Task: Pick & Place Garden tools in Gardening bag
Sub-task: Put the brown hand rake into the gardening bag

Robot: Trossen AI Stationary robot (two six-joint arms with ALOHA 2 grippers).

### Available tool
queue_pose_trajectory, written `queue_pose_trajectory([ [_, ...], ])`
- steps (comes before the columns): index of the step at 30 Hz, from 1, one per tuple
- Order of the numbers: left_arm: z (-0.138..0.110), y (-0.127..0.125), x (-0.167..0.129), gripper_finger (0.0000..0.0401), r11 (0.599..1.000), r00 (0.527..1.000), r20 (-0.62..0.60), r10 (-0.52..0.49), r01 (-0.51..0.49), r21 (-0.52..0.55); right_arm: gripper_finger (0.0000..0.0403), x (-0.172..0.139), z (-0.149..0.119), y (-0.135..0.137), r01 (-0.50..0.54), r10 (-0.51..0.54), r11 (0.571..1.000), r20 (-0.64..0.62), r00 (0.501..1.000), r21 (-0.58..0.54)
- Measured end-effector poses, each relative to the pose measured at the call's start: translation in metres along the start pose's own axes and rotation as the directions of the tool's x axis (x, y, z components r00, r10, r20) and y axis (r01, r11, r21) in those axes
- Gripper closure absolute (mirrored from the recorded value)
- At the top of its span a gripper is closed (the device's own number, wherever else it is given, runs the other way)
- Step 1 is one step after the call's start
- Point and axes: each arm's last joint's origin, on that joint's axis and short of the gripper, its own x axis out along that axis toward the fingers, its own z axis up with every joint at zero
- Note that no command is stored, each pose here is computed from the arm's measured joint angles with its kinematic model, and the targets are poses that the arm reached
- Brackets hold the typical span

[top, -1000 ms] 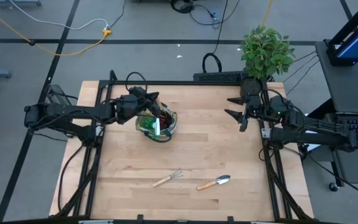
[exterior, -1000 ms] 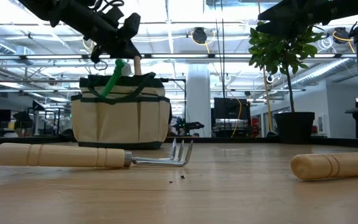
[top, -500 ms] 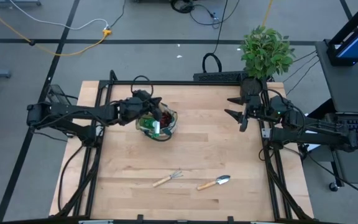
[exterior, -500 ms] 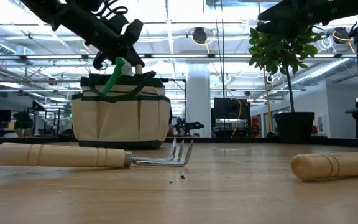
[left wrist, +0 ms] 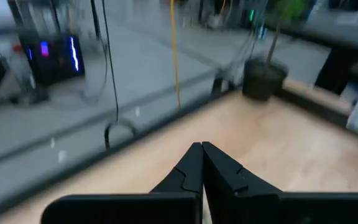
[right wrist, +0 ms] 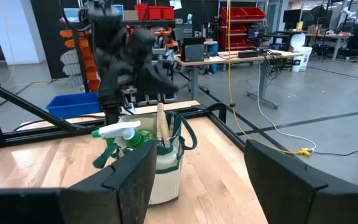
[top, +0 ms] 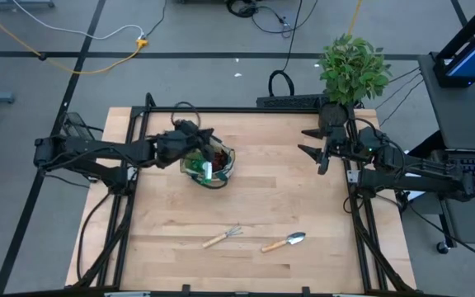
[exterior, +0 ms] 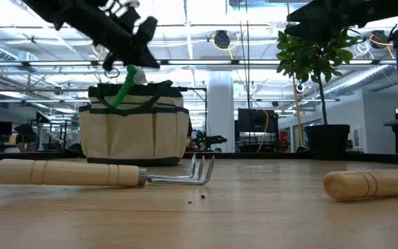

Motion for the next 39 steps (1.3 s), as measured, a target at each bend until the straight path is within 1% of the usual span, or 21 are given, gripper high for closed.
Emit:
queue_pose_trajectory([
  [4,0.019,0.002,-0.012,0.0397,0.999,0.994,0.108,-0.023,0.019,0.034,0.0165,0.0,0.0,0.0,0.0,0.0,1.0,0.0,1.0,0.0],
  [8,0.038,0.007,-0.032,0.0396,0.998,0.976,0.21,-0.053,0.057,-0.011,0.0165,0.0,0.0,0.0,-0.001,0.001,1.0,0.0,1.0,0.002],
  [10,0.044,0.007,-0.042,0.0396,0.995,0.969,0.232,-0.089,0.096,-0.019,0.0165,0.0,0.0,0.0,-0.002,0.002,1.0,0.0,1.0,0.017],
  [14,0.048,0.0,-0.064,0.0396,0.98,0.948,0.26,-0.184,0.199,-0.03,0.0165,0.0,0.0,0.0,-0.004,0.004,0.997,0.0,1.0,0.072],
  [17,0.045,-0.011,-0.076,0.0396,0.966,0.939,0.25,-0.238,0.256,-0.042,0.0165,0.0,0.0,0.0,-0.003,0.003,0.997,0.0,1.0,0.079],
  [23,0.03,-0.037,-0.1,0.0396,0.931,0.927,0.204,-0.314,0.343,-0.125,0.0165,0.0,0.0,0.0,-0.002,0.002,0.997,-0.001,1.0,0.078],
  [27,0.015,-0.057,-0.117,0.0398,0.918,0.929,0.169,-0.33,0.358,-0.172,0.0165,0.0,0.0,0.0,-0.002,0.002,0.997,0.0,1.0,0.078],
  [29,0.011,-0.07,-0.124,0.0398,0.914,0.93,0.157,-0.331,0.358,-0.192,0.0165,0.0,0.0,0.0,-0.002,0.002,0.997,-0.001,1.0,0.078],
  [31,0.007,-0.082,-0.131,0.0398,0.92,0.935,0.127,-0.33,0.349,-0.179,0.0165,0.0,0.0,0.0,-0.002,0.002,0.997,0.0,1.0,0.078],
  [34,0.012,-0.103,-0.14,0.0399,0.916,0.933,0.098,-0.347,0.359,-0.177,0.0165,0.0,0.0,0.0,-0.002,0.002,0.997,-0.001,1.0,0.078],
  [39,0.015,-0.141,-0.147,0.0399,0.926,0.935,0.002,-0.354,0.351,-0.142,0.0165,0.0,0.0,0.0,-0.002,0.002,0.997,-0.001,1.0,0.078],
])
